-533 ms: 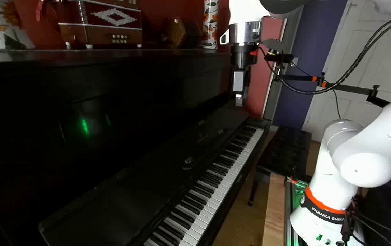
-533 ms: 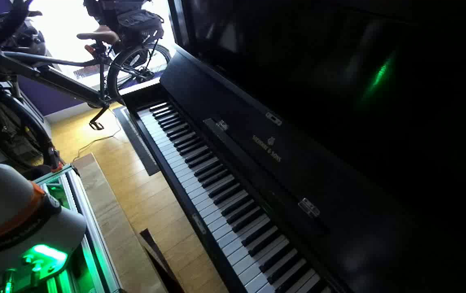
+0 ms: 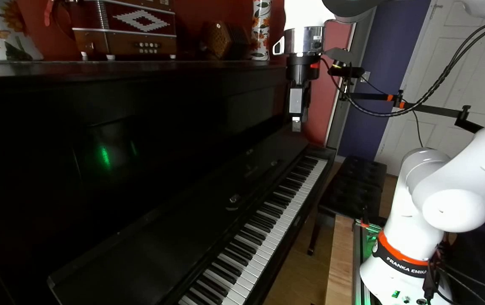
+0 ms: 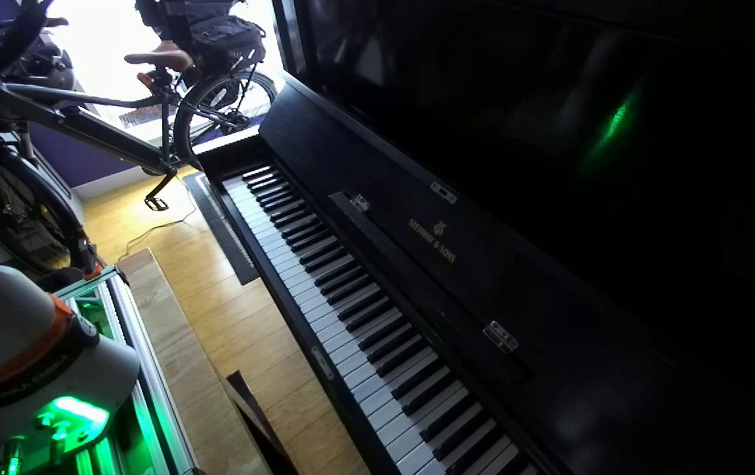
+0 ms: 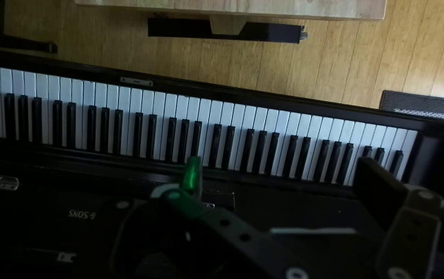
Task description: Press the leftmost g sharp key on the piano
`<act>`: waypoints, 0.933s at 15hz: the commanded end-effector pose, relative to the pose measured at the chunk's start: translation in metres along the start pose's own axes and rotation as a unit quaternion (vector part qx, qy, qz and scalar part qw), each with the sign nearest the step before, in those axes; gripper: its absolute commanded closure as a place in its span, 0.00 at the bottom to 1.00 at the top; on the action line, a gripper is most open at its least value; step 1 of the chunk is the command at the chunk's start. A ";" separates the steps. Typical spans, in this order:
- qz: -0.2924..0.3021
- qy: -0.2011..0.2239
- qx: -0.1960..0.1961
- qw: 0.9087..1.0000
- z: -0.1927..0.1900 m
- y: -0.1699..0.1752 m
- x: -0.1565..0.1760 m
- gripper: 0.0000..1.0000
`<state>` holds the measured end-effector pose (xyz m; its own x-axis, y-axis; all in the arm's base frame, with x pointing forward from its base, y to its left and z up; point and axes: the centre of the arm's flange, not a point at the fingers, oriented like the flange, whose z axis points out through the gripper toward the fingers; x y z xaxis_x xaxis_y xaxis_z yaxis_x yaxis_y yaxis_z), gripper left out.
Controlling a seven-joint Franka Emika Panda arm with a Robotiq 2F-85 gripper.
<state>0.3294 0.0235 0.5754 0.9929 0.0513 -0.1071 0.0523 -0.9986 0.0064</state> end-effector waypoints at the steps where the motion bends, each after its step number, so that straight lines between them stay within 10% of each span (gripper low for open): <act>1: 0.000 0.000 0.000 1.000 0.000 0.000 0.000 0.00; 7: -0.160 -0.037 0.043 0.986 0.069 -0.114 0.046 0.00; 12: -0.291 -0.059 0.053 0.953 0.149 -0.216 0.074 0.00; 14: -0.269 -0.048 0.041 0.961 0.138 -0.206 0.055 0.00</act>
<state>0.3590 0.2313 0.4301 0.8089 0.5642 -0.1652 0.5438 -0.8249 -0.1544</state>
